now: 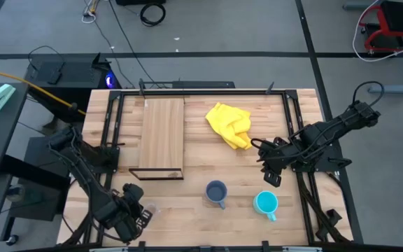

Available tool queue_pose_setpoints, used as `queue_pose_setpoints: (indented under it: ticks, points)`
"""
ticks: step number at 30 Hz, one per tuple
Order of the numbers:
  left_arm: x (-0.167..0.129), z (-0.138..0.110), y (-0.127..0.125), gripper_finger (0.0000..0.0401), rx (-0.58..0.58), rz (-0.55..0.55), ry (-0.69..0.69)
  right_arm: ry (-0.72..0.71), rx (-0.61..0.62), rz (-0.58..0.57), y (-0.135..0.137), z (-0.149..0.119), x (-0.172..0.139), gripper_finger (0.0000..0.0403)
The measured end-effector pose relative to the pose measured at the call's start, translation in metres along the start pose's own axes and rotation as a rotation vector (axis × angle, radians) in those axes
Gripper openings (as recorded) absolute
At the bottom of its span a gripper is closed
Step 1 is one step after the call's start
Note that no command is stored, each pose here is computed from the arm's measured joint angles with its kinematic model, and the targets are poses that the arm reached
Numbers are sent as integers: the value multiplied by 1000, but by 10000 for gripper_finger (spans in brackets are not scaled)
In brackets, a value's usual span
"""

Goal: Stack small to large cups/mugs on shelf
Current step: Put the transparent mug on the shelf

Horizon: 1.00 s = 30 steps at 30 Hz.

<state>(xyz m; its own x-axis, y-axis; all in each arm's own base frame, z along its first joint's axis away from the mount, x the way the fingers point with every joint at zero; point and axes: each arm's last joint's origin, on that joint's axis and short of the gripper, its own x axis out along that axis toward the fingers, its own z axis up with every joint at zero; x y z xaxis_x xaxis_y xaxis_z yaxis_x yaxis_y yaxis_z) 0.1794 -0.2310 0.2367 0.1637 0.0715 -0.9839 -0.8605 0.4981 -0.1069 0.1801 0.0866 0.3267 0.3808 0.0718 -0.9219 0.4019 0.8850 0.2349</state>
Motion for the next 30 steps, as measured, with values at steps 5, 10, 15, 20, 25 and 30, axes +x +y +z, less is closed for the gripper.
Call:
queue_pose_setpoints:
  ticks: [5, 10, 15, 20, 25, 30]
  points:
    - [15, 4, 0, 87, -26, -12, 20, -12, -11, -9, 0, 0, 0, 127]
    - [16, 8, 0, 82, -34, -7, 20, -13, -13, -10, 0, 0, 0, 127]
    - [19, 12, 0, 86, -44, 17, 26, -13, -13, -10, 0, 0, 0, 127]
    - [18, 15, 0, 83, -63, 11, 28, -14, -13, -10, 0, 0, 0, 127]
    - [13, 17, 1, 78, -66, -4, 24, -14, -13, -9, 0, 0, 0, 127]
    - [13, 18, 1, 84, -65, -1, 22, -14, -17, -9, 0, 0, 0, 127]
